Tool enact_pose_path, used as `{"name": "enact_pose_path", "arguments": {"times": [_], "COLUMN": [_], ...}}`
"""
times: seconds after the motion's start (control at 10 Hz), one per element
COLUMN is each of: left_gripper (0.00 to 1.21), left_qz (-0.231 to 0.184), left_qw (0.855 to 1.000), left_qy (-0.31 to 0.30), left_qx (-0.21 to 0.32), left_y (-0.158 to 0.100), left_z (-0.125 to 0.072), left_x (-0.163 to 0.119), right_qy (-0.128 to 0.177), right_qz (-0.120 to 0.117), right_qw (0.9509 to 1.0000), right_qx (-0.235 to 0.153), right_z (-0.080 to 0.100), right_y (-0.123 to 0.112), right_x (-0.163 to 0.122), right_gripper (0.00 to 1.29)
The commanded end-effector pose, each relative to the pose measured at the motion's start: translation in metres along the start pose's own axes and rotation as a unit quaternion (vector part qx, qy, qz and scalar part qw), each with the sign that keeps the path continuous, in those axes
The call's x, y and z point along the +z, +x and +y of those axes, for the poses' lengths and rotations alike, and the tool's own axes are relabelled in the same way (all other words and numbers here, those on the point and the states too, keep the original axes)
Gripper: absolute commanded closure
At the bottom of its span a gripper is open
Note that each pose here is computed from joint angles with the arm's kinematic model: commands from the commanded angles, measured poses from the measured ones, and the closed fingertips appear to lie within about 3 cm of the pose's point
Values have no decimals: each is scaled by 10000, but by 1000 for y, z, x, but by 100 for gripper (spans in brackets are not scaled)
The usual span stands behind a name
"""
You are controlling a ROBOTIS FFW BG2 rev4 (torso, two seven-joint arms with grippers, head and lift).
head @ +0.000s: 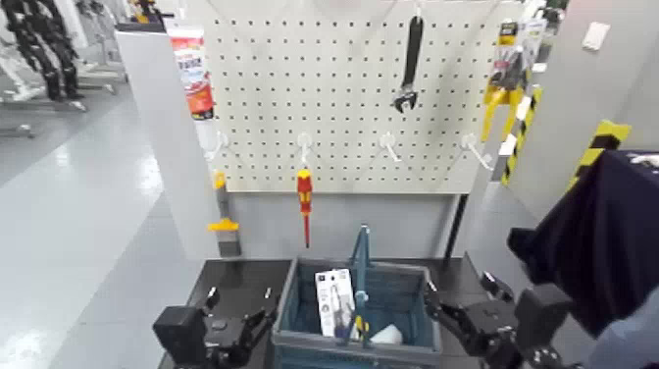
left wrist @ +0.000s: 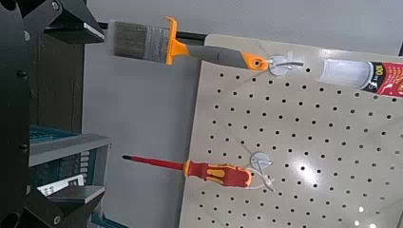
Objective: Put the yellow roller into the crate.
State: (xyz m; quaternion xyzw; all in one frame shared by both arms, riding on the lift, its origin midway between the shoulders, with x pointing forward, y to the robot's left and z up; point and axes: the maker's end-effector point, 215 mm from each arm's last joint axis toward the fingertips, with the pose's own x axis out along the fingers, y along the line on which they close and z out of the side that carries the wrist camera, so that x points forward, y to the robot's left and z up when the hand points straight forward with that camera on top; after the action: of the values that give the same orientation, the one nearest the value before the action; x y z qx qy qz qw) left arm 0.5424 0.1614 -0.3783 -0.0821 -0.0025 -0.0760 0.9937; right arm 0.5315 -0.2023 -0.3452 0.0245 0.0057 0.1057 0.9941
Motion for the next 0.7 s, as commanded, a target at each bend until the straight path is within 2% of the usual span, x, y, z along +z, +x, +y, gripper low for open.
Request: {"name": "enact_pose_path", "arguments": {"times": [0.1,0.3,0.5,0.7], "left_gripper": [17,17,17,17], "left_qz": [8,2,17,19], "left_qw": [10000,10000,10000,10000], "left_qy": [35,44,44,38], "left_qx": [-53,-62,-62,-46], "left_y": [2,2,2,2], "left_z": [-3,-3,-3,-2], "left_x": [1,2,1,1], "right_qy": [-54,-106,-180,-149], "right_qz": [22,117,268,252], "right_qw": [9998,9995,9993,9993], "right_qx": [-201,-281,-204,-239], "right_z": [-5,-4,1,-1], "right_y": [-21,-32,-34,-37], "right_x": [-12,-21,-25,-26], "right_gripper": [11,12,12,13]}}
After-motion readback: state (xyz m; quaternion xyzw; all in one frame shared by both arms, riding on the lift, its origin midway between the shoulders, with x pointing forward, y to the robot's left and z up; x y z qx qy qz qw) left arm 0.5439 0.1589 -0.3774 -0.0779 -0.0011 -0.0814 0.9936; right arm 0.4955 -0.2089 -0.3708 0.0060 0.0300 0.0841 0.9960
